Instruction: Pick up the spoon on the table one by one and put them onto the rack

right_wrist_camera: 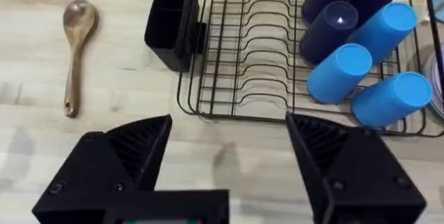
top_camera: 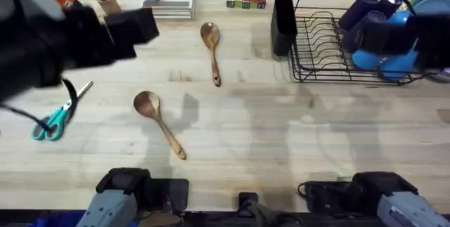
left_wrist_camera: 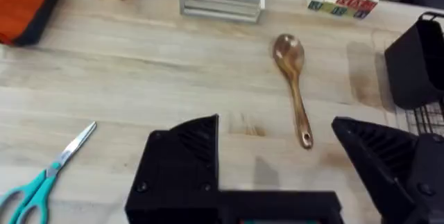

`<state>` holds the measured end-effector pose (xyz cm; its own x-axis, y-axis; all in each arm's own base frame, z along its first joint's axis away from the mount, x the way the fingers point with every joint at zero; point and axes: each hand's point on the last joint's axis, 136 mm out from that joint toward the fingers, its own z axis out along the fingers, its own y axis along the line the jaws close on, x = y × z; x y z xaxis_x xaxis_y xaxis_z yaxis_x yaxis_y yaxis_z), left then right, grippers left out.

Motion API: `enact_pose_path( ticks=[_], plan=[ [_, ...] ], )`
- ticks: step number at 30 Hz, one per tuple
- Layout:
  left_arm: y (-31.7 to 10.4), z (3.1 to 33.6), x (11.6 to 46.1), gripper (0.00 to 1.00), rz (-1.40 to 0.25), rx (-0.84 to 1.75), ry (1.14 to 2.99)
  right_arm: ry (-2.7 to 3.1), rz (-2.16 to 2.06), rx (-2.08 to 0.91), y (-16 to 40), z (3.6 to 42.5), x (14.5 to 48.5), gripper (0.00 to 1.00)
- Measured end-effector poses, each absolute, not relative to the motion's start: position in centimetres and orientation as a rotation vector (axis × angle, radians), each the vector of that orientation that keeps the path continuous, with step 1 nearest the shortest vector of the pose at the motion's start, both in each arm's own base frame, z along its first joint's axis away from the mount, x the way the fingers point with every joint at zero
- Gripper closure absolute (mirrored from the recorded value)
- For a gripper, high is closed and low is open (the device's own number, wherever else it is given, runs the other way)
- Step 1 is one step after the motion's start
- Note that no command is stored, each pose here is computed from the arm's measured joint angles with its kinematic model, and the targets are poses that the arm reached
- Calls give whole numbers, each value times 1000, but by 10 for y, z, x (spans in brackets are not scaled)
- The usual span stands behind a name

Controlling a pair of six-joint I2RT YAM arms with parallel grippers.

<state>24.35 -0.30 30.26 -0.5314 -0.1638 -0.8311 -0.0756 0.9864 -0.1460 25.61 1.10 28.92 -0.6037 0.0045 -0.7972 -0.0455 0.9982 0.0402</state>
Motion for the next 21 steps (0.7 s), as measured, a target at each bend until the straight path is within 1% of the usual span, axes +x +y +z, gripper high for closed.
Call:
enact_pose_path(
  ticks=[4,8,15,21],
  plan=[
    [-5,313,255,7,-120,-175,2215,2317,72,-26,11,298,267,8],
    [-7,316,264,7,-129,-177,2294,2398,74,-24,11,296,276,8],
    [-7,305,277,7,-124,-187,2410,2448,75,-22,11,288,281,8],
    [-6,298,282,7,-112,-194,2438,2444,75,-22,11,290,281,8]
  ],
)
